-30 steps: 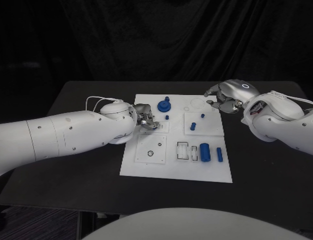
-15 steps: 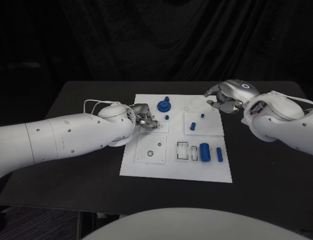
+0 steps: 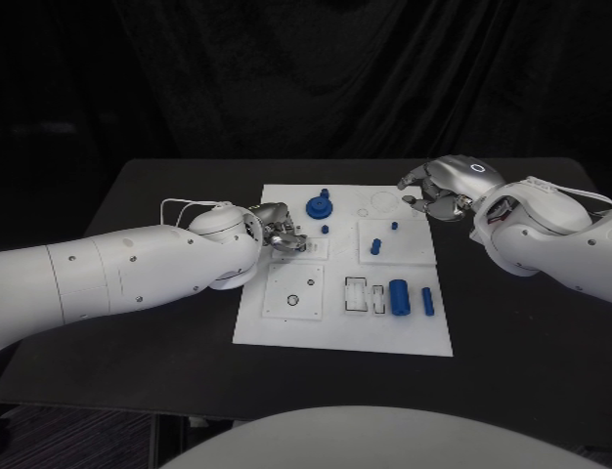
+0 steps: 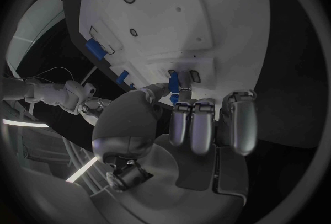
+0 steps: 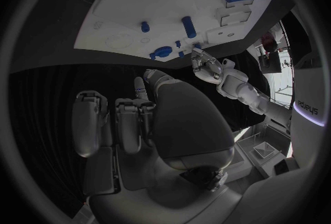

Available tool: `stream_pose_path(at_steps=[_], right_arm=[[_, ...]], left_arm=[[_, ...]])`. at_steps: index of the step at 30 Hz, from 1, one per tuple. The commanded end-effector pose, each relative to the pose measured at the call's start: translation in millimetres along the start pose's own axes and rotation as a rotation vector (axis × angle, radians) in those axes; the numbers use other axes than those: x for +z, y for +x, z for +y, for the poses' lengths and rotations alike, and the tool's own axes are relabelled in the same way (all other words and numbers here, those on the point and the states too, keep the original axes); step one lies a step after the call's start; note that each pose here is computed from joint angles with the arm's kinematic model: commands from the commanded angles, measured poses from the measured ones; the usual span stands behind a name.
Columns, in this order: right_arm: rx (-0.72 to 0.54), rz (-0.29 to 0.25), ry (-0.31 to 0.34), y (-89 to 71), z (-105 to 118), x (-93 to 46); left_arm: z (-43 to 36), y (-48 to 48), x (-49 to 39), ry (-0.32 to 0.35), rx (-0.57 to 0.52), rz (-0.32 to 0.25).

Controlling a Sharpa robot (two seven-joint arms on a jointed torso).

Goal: Assemble the parts on the task board

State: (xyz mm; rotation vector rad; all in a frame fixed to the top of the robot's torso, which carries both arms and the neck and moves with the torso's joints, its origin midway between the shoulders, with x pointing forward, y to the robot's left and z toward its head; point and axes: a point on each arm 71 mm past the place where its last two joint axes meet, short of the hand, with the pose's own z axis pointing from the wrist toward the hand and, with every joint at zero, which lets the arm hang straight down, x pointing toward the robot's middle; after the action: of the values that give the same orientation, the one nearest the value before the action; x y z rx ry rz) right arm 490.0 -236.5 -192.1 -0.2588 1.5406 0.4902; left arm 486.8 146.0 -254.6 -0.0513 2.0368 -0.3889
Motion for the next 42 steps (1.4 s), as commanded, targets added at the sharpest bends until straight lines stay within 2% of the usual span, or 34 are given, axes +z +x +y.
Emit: stream_pose_path(at_steps=[1, 30, 42], right_arm=[[-0.002, 0.008, 0.018, 1.6, -1.0, -0.3], [-0.003, 0.016, 0.026, 3.1, -1.8, 0.2], [-0.004, 0.022, 0.029, 4.0, -2.1, 0.0]], left_arm=[[-2.6, 0.1, 0.0, 0.024, -0.01, -0.012], [-6.8, 7.1, 3.2, 0.039, -0.01, -0.001], [-5.1, 8.0, 4.0, 0.032, -0.005, 0.009]])
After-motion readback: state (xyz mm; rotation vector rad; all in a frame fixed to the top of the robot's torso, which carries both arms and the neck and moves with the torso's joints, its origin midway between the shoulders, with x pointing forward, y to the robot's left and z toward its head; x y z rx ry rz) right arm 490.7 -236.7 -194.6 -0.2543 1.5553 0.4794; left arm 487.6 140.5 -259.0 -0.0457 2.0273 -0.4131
